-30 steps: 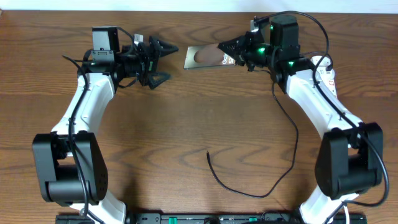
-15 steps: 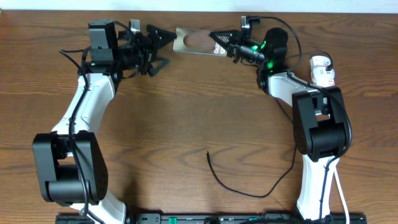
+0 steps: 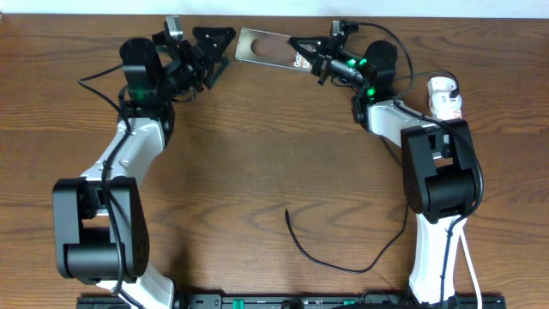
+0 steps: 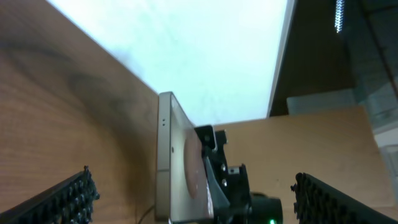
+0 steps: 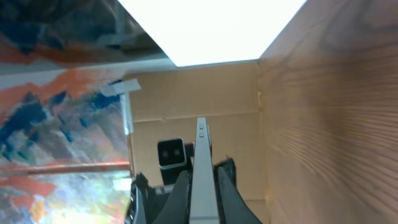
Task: Plug charger to phone and switch on socket
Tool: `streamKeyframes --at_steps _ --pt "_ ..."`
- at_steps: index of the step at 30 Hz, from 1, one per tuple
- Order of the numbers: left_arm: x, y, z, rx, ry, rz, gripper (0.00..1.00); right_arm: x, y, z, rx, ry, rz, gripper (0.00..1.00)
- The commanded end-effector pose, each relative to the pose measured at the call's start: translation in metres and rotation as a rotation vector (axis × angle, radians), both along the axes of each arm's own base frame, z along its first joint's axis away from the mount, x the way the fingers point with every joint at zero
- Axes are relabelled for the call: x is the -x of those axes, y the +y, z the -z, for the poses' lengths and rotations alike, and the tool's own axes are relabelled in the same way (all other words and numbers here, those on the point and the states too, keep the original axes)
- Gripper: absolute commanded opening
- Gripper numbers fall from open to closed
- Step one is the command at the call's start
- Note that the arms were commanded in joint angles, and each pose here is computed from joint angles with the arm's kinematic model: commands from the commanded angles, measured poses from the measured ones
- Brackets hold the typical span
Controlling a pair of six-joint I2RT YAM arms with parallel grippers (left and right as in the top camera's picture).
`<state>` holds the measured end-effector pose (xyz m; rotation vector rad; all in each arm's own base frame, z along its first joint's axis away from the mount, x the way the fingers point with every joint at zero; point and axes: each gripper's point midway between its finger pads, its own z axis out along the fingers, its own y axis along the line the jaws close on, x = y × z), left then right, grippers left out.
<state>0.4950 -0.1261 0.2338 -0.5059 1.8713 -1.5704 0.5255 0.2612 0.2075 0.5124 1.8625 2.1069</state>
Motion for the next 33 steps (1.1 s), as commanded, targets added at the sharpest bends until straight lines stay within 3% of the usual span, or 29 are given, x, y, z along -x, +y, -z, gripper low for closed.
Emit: streamKeyframes --at_steps 1,16,33 --pt "0.002 -0.001 -0.008 0.036 -0.021 -0.057 0.98 -0.002 0.013 -0.021 -0.063 -0.008 0.039 0.01" --pt "-0.006 0.004 -0.007 0.039 -0.026 -0.137 0.98 0.029 0.070 -0.033 -0.093 -0.052 -0.037 0.01" --pt "-0.009 0.008 -0.015 0.079 -0.035 -0.162 0.98 0.046 0.094 -0.032 -0.092 -0.045 -0.085 0.01"
